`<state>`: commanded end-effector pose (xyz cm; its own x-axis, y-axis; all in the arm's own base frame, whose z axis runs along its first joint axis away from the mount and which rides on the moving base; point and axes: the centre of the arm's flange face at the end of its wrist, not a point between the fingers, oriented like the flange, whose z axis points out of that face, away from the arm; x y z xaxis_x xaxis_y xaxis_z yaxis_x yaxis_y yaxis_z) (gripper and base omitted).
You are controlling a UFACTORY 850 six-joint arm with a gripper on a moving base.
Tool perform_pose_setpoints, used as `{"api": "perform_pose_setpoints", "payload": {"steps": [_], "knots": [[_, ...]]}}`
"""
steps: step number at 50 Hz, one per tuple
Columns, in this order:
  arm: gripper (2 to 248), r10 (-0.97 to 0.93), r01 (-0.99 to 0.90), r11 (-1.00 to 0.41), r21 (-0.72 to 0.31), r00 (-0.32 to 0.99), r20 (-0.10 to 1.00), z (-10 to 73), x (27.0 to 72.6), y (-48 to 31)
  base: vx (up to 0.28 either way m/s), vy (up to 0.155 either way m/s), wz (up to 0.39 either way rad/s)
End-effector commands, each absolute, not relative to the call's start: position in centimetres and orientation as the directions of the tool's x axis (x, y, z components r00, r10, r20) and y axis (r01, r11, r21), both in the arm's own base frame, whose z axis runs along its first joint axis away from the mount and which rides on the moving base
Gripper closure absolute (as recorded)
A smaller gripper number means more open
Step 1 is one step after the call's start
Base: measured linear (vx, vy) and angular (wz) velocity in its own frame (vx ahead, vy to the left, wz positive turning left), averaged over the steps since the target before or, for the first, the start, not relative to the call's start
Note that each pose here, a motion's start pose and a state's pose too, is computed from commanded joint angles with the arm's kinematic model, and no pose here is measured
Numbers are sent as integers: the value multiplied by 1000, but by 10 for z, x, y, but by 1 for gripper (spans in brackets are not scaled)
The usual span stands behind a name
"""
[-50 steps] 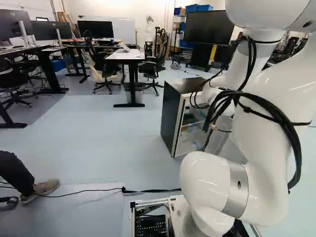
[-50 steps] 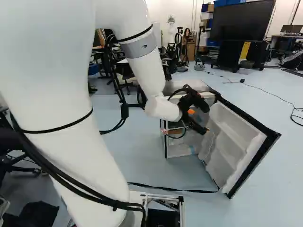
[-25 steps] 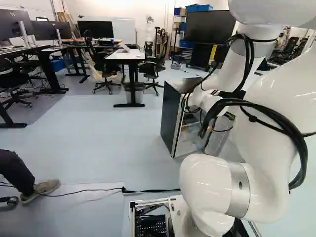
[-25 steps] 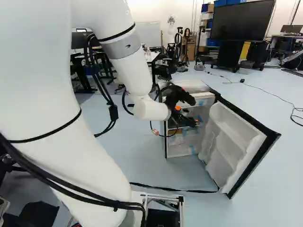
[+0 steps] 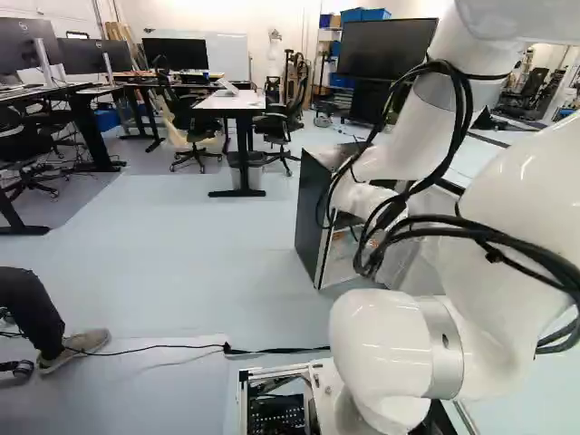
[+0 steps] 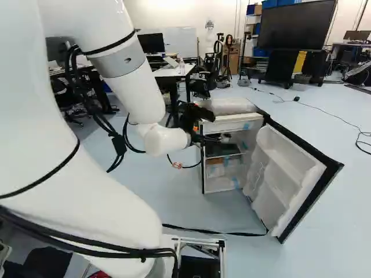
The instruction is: Open the fridge door
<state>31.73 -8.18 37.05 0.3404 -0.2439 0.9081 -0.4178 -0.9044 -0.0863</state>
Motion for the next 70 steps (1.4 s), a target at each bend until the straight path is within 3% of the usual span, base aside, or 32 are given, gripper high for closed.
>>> {"api": "perform_pose_setpoints", "payload": {"steps": [36, 70], "knots": [[3, -47, -89, -996, -18, 339, 940, 368, 282, -15, 0, 0, 0], [3, 0, 0, -1000, 0, 326, 946, 366, 270, 0, 0, 0, 0]]}}
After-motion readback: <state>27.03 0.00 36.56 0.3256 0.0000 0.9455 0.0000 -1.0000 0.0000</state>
